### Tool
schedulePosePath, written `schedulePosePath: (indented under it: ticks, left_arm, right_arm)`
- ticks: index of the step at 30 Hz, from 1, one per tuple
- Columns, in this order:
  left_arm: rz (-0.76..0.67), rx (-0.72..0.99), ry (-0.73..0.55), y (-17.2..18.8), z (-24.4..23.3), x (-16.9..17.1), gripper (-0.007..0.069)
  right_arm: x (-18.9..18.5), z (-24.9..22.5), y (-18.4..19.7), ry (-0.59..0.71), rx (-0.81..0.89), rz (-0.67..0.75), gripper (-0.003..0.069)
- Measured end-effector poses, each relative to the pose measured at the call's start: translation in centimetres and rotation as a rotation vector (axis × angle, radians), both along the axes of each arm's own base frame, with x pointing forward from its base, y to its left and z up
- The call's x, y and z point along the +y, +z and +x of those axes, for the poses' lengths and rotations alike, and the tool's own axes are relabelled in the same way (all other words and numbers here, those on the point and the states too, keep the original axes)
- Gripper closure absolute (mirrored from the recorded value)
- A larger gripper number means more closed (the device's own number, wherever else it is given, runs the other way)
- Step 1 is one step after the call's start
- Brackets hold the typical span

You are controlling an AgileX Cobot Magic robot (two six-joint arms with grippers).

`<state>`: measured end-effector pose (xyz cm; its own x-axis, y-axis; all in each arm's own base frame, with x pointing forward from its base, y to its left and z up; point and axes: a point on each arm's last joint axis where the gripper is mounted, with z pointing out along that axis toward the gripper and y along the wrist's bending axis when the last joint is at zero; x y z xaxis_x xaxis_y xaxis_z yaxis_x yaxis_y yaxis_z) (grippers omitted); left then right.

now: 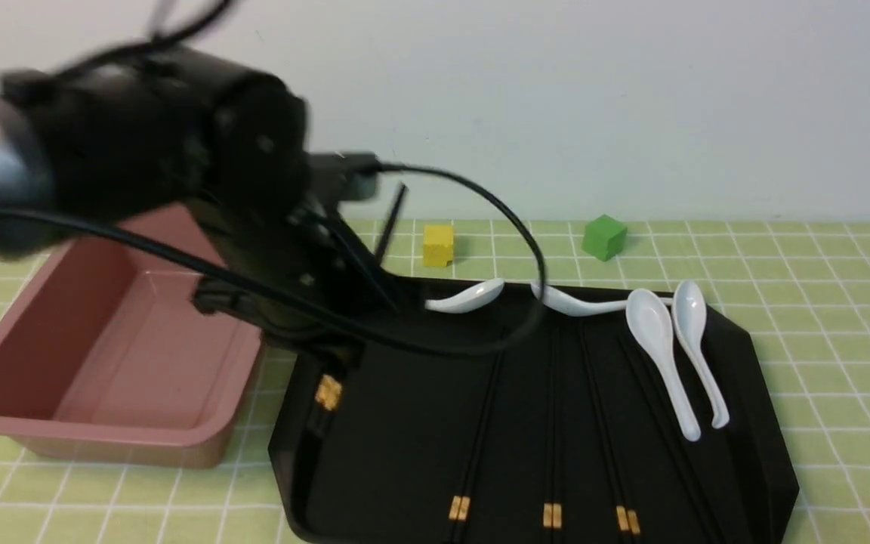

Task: On green tablecloth take chopsticks from black tray and put them in box.
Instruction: 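Place the chopsticks into the pink bin with the left gripper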

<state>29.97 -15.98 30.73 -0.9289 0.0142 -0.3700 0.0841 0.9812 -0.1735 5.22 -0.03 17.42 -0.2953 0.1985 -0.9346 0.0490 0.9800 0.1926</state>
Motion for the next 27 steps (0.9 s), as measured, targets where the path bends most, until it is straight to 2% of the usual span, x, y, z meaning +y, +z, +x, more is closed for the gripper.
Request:
schedulePosePath:
  ticks: [5, 7, 11, 14, 22, 27]
  left_arm:
    - [0.020, -0.035, 0.190, 2.0, 1.4, 7.9, 0.0504]
    - [0.039, -0.034, 0.235, 1.5, 2.3, 10.3, 0.0504]
    - [0.058, -0.027, 0.283, -0.5, 4.4, 13.1, 0.0504]
    - [0.074, 0.004, 0.298, -3.1, 6.1, 14.2, 0.0504]
    - [0.087, 0.058, 0.321, -9.5, 9.4, 14.3, 0.0492]
    - [0.069, 0.097, 0.360, -11.6, 10.0, 14.2, 0.0419]
  right_arm:
    - [0.0, 0.0, 0.0, 0.000, 0.000, 0.000, 0.0419]
    - [0.0, 0.0, 0.0, 0.000, 0.000, 0.000, 0.0419]
    - [0.0, 0.0, 0.0, 0.000, 0.000, 0.000, 0.0419]
    - [0.0, 0.0, 0.0, 0.000, 0.000, 0.000, 0.0419]
    - [0.0, 0.0, 0.0, 0.000, 0.000, 0.000, 0.0419]
    - [0.0, 0.0, 0.0, 0.000, 0.000, 0.000, 0.0419]
